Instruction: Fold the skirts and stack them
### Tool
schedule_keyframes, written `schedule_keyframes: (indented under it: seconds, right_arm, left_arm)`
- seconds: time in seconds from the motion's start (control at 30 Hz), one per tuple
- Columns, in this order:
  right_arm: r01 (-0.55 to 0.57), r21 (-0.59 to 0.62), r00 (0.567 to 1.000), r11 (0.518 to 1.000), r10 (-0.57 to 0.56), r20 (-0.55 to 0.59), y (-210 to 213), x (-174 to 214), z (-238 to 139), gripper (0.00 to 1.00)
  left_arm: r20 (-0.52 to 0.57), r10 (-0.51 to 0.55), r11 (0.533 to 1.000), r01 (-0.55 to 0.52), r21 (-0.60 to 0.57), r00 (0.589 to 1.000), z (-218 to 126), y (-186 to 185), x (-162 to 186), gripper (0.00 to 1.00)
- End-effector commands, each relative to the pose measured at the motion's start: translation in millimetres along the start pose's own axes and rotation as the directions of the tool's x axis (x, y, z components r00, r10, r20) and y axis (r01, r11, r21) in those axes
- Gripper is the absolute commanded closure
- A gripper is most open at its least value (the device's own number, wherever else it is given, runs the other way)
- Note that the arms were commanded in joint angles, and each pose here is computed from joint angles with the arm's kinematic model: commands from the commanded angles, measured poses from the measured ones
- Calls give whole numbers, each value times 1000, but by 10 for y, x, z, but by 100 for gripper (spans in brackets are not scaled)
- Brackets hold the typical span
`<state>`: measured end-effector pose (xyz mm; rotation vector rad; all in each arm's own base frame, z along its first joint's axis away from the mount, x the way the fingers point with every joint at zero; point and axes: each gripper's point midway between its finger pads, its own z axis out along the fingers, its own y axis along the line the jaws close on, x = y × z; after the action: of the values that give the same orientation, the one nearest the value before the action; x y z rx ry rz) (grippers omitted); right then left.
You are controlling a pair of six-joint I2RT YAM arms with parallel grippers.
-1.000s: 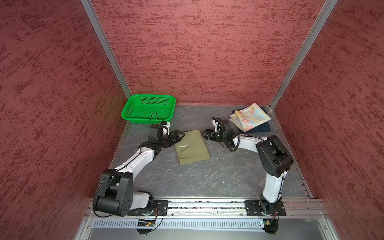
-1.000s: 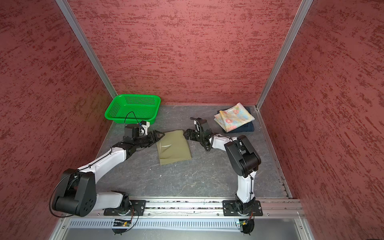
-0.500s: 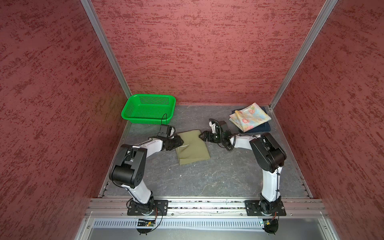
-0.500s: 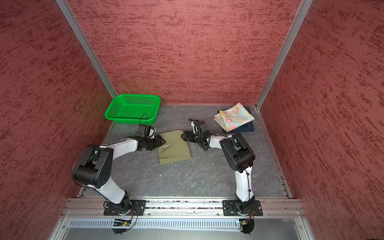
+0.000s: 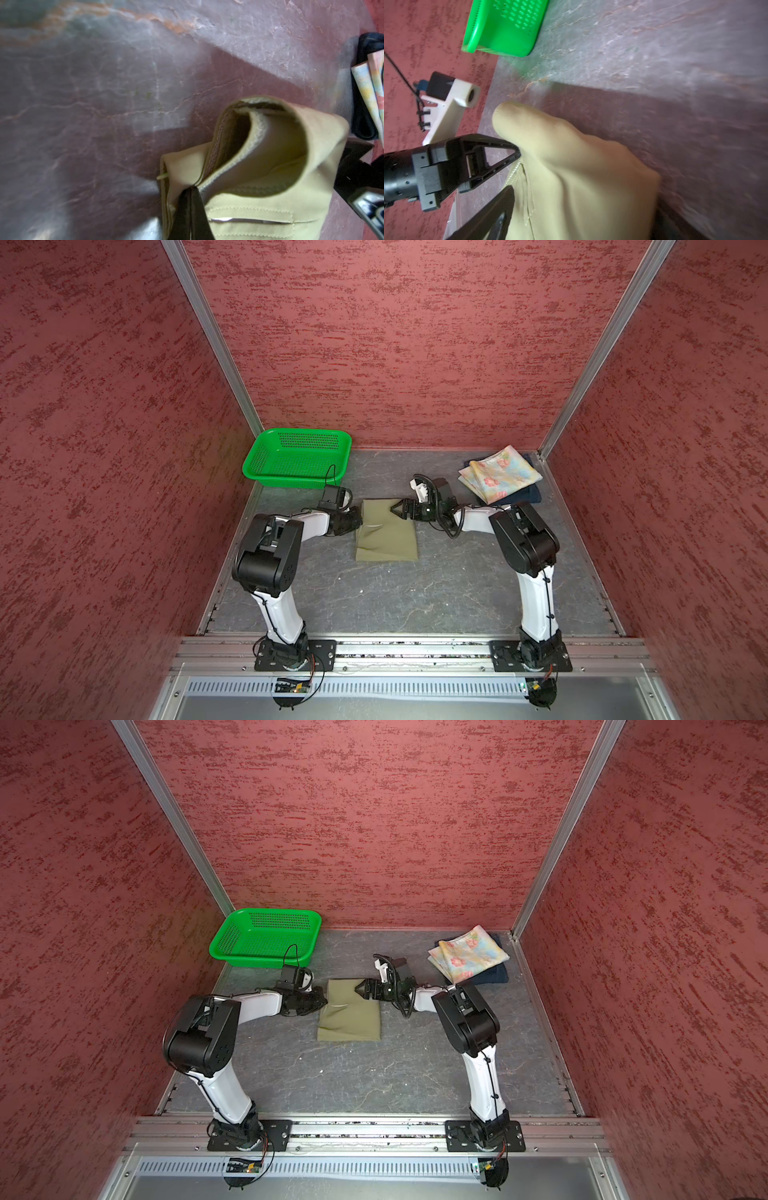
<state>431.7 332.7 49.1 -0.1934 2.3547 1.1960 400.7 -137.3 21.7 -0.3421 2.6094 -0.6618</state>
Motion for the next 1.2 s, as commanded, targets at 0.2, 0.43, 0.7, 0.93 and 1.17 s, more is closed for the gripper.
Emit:
schedule_keyframes:
  seconds: [0.2, 0.43, 0.7, 0.93, 1.17]
  right_arm:
    - [-171, 4, 981, 985, 170, -95, -349, 586, 215, 59]
    - [-80, 13, 992, 997, 78, 97, -46, -71, 34, 100]
    - [-68, 297, 935, 952, -44, 353, -100, -1063, -781, 100]
    - [-107, 479, 840, 871, -178, 512, -141, -1845, -1663, 100]
    - [-174, 542, 746, 822, -249, 617, -212, -2464, -2214, 100]
  left_arm:
    - [-146, -60, 995, 48, -87, 987, 214, 234, 443, 100]
    - [7, -41, 969, 38, 245, 999, -258, -606, -97, 91]
    - [139, -60, 879, -14, 476, 988, -1059, -1156, -433, 9]
    - [146, -125, 824, 21, 566, 981, -1167, -1159, -324, 0]
    - [116, -128, 812, 37, 583, 985, -1089, -1142, -172, 0]
